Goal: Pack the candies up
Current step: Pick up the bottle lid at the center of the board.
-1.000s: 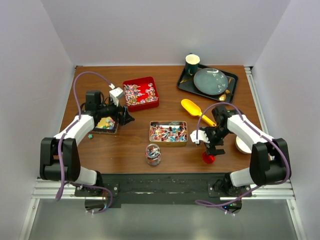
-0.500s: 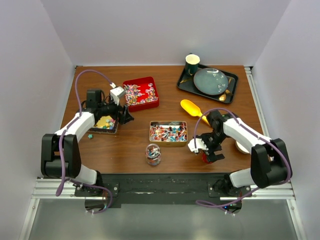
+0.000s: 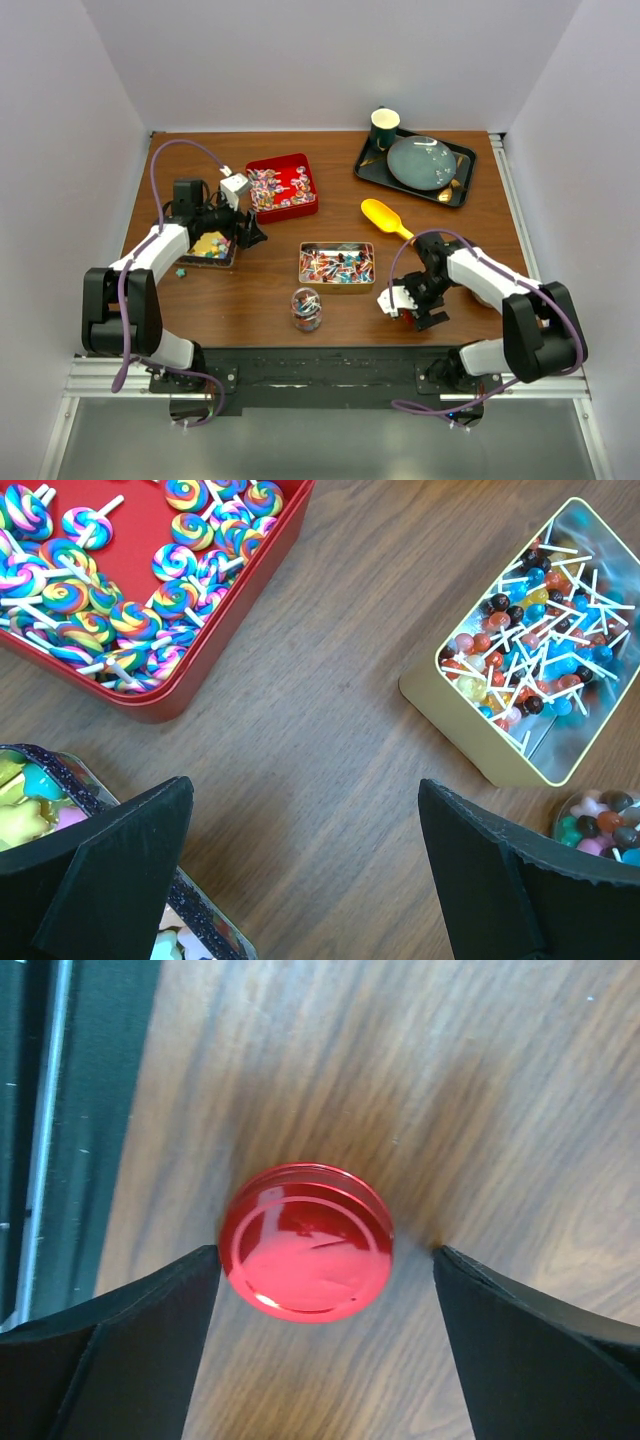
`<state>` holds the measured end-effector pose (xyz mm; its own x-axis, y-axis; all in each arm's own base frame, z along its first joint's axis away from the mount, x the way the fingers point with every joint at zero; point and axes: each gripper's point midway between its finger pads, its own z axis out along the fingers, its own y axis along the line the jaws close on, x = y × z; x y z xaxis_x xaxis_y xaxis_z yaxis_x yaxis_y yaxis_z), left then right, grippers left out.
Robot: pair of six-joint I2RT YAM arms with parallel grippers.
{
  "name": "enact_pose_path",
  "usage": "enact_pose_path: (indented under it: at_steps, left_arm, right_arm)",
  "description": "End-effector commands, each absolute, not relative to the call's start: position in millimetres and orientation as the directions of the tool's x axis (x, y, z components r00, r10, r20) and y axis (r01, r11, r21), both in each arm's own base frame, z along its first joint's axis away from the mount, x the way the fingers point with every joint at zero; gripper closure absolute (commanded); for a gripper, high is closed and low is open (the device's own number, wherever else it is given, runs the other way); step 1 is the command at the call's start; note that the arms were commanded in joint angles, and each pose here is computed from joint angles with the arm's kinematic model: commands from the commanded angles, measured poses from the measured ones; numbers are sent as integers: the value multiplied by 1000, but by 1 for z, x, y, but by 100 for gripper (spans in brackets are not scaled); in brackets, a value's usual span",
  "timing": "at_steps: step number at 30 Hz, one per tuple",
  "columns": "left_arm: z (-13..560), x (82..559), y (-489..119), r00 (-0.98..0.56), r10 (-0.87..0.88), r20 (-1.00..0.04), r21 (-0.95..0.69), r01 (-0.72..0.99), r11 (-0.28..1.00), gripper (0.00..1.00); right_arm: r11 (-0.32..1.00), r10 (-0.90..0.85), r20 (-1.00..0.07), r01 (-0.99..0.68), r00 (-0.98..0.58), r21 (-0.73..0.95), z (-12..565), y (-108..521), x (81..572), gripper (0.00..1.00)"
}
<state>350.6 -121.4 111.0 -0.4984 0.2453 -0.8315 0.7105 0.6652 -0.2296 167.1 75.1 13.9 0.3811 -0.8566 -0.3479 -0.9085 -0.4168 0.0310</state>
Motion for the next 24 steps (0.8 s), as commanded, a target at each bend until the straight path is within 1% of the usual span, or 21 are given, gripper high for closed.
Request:
enact_pose_path:
  at_steps: [1,3,8,10,11,12,14,15,16,18,19,20,21,22,24]
  left_arm:
    - [123,353,-123,-425,281,-860,-162,751,640,0]
    - [120,349,-122,-424,300,-855,-156,761,629,0]
    - [110,331,-125,-426,345,-837,-173,803,571,0]
    - [106,323,-125,-424,377,-823,-177,823,540,1]
    - [107,321,-126,-393,399,-828,-159,848,506,2]
    - [106,314,-127,-410,413,-813,-184,854,486,2]
    - [108,307,-129,-351,450,-821,-154,895,418,2]
    - [107,298,-129,-359,461,-812,-173,901,397,2]
    - [106,293,-130,-341,471,-814,-169,913,371,2]
    - [102,275,-133,-289,500,-816,-167,947,276,2]
    - [99,268,-135,-276,510,-815,-171,955,244,2]
    - [95,256,-136,-241,527,-815,-171,969,179,2]
    - [94,250,-140,-217,535,-817,-167,976,142,2]
    - [94,246,-143,-176,537,-825,-143,984,102,2]
    - [92,235,-153,-128,534,-836,-123,991,45,2]
  right_arm:
    - [-432,-850,-338,-902,403,10,11,78,174,16]
    - [-426,-856,-337,-904,391,34,10,78,173,21]
    - [-427,-852,-349,-903,390,34,12,81,174,26]
    - [-426,-853,-348,-904,389,32,13,81,175,32]
    - [-416,-856,-352,-909,379,33,15,82,176,36]
    - [-406,-860,-350,-913,371,32,16,82,178,38]
    - [-377,-872,-351,-925,340,40,21,83,179,40]
    - [-364,-878,-348,-931,329,38,23,83,180,41]
    - [-334,-890,-343,-942,301,42,25,82,181,41]
    - [-296,-901,-339,-955,271,24,34,83,187,42]
    - [-254,-913,-339,-966,225,44,38,83,185,42]
    - [-226,-917,-343,-974,205,24,47,86,194,43]
    - [-164,-926,-350,-986,140,39,53,88,195,43]
    - [-134,-927,-357,-991,116,24,65,91,203,44]
    - [-52,-928,-370,-998,38,27,77,94,210,45]
